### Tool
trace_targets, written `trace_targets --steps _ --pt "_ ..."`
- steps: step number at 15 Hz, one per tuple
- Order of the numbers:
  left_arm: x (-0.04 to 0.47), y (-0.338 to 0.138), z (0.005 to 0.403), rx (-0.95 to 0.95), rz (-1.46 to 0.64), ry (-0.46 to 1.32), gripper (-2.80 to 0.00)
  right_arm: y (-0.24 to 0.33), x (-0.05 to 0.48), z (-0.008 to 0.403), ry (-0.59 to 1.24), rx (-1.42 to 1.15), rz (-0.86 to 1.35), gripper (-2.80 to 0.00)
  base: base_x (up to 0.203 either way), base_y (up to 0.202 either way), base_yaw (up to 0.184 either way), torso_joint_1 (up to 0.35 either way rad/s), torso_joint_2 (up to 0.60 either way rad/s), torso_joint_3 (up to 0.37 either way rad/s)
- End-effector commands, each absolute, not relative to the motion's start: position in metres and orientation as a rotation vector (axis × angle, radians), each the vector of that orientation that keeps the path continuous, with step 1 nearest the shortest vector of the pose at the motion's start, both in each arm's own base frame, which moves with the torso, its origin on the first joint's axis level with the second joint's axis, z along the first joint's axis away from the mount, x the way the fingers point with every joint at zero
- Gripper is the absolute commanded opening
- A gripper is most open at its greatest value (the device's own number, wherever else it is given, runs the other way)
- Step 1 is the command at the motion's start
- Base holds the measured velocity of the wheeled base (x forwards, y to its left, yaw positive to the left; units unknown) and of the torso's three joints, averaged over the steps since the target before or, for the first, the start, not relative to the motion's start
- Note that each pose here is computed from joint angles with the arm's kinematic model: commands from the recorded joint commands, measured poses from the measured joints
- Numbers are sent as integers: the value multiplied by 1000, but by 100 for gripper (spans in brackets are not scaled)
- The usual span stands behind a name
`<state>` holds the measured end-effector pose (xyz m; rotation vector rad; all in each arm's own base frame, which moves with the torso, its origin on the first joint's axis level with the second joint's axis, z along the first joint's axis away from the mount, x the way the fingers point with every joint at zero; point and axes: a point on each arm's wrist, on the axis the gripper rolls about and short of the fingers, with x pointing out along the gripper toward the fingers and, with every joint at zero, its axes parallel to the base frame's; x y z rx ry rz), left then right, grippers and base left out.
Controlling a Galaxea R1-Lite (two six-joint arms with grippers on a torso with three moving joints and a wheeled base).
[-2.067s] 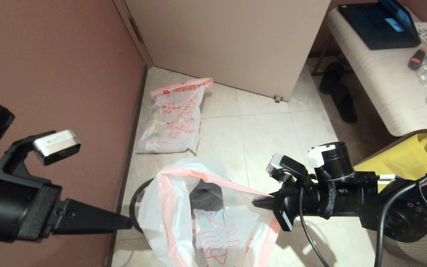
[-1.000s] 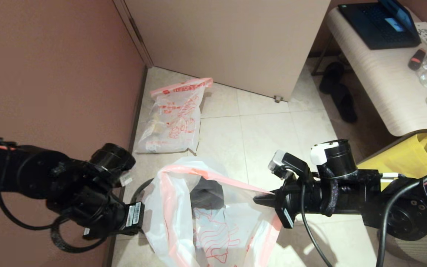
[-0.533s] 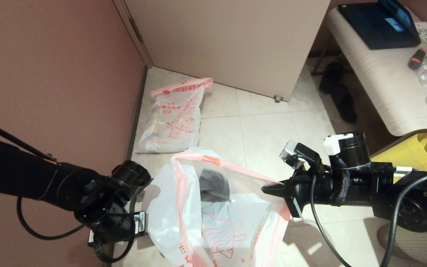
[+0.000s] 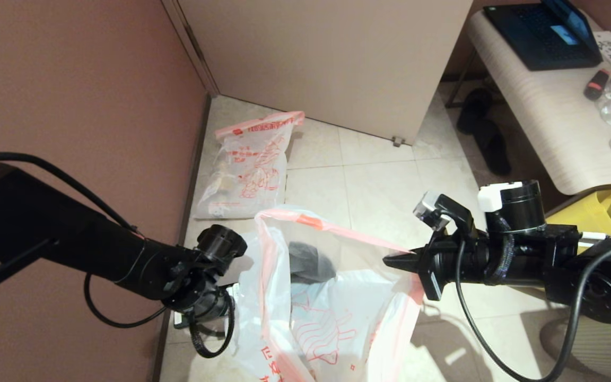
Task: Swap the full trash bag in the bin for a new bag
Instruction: Put the new garbage bag on the trash can
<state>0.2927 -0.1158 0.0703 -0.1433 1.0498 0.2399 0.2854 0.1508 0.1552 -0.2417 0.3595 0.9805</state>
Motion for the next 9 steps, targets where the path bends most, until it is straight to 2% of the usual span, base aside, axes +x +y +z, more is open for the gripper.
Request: trace_targets --steps 1,4,9 --pt "304 -142 69 -148 170 995 -280 148 285 158 350 -241 978 -280 0 0 0 0 0 0" --pt "307 -167 68 -130 86 948 -280 146 287 157 351 -234 984 -280 0 0 0 0 0 0" --pt "342 -188 19 -45 72 1002 -280 143 289 156 356 -230 979 -280 0 0 0 0 0 0"
